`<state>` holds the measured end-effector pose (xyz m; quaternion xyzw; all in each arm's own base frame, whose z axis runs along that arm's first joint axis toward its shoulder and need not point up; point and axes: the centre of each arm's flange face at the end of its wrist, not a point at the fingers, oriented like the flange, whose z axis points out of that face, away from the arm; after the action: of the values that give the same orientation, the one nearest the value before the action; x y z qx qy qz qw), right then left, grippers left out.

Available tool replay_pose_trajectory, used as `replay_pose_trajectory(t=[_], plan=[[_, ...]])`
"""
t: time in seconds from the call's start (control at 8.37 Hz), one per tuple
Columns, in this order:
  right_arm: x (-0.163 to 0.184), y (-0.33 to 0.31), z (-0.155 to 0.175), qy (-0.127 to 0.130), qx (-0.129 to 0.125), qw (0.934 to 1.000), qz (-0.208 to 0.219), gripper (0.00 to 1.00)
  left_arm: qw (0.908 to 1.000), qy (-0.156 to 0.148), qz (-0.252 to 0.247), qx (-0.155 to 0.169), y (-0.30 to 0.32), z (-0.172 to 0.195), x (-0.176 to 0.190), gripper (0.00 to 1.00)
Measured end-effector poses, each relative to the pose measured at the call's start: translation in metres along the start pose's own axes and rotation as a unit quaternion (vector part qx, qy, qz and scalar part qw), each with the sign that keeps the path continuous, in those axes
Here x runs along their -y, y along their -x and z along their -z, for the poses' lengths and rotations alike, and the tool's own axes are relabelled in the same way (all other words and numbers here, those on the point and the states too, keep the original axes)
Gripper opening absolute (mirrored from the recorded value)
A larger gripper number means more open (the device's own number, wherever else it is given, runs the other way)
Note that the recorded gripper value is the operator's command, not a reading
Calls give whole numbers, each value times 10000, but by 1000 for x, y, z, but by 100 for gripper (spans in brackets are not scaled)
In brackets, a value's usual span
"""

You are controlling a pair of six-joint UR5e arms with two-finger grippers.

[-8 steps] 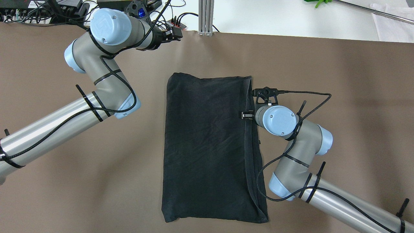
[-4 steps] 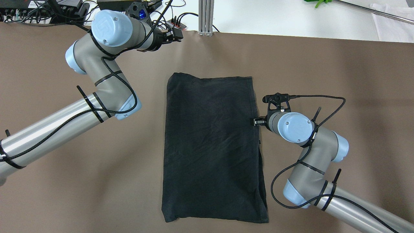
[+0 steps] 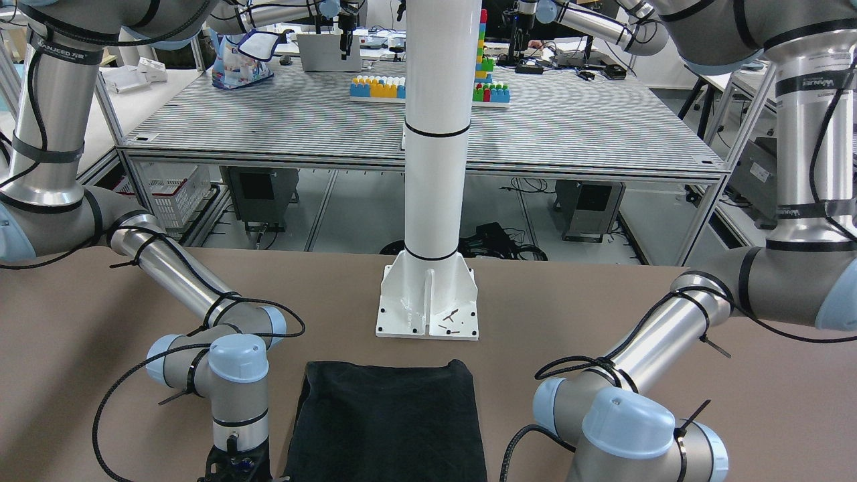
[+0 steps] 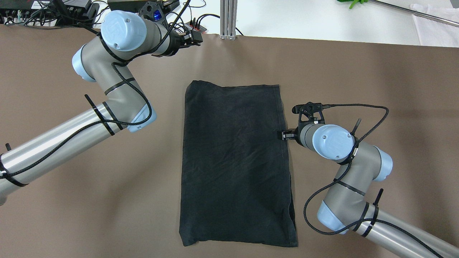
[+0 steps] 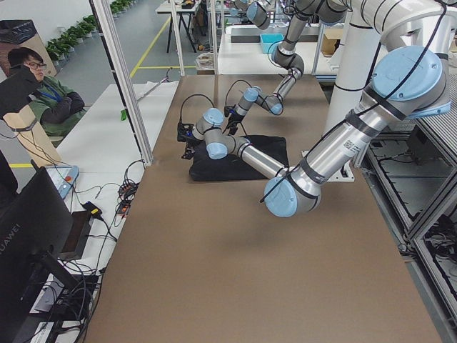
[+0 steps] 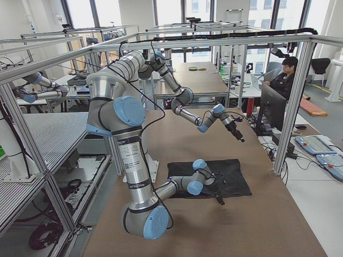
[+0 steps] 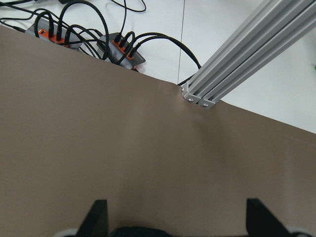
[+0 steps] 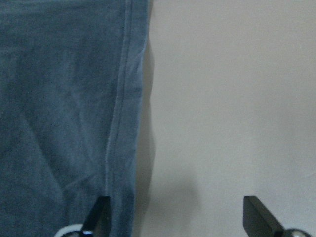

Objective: Fold clothes
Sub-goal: 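Slide the right gripper along the side edge toward the robot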

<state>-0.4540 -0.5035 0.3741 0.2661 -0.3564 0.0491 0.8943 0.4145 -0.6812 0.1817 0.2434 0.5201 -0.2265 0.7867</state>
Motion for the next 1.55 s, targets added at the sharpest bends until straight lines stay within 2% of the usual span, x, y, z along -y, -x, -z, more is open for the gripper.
replay_pose_trajectory(t=[0.24, 0.48, 0.72, 0.84, 0.96, 1.08, 1.31, 1.55], plan=[[7, 17, 36, 66, 371, 9993, -76, 94, 10000, -5, 4, 0, 0, 0, 1, 100], [8, 31, 77, 202, 842, 9937, -714, 94, 10000, -9, 9, -9, 0, 1, 2, 100], [-16, 50, 96, 341, 1475, 9792, -1348, 94, 10000, -6, 13, -21, -1, 2, 2, 100], [-33, 54, 97, 453, 1684, 9718, -1587, 94, 10000, -6, 15, -26, -2, 3, 2, 100], [-54, 59, 96, 595, 1806, 9665, -1722, 94, 10000, -9, 16, -29, -2, 3, 2, 100], [-74, 64, 94, 740, 1860, 9640, -1749, 94, 10000, -16, 18, -33, -2, 4, 3, 100], [-110, 67, 88, 995, 1823, 9637, -1679, 94, 10000, -25, 15, -37, -3, 5, 4, 100], [-126, 53, 77, 1090, 1647, 9665, -1642, 94, 10000, -41, 16, -30, -2, 5, 6, 100]])
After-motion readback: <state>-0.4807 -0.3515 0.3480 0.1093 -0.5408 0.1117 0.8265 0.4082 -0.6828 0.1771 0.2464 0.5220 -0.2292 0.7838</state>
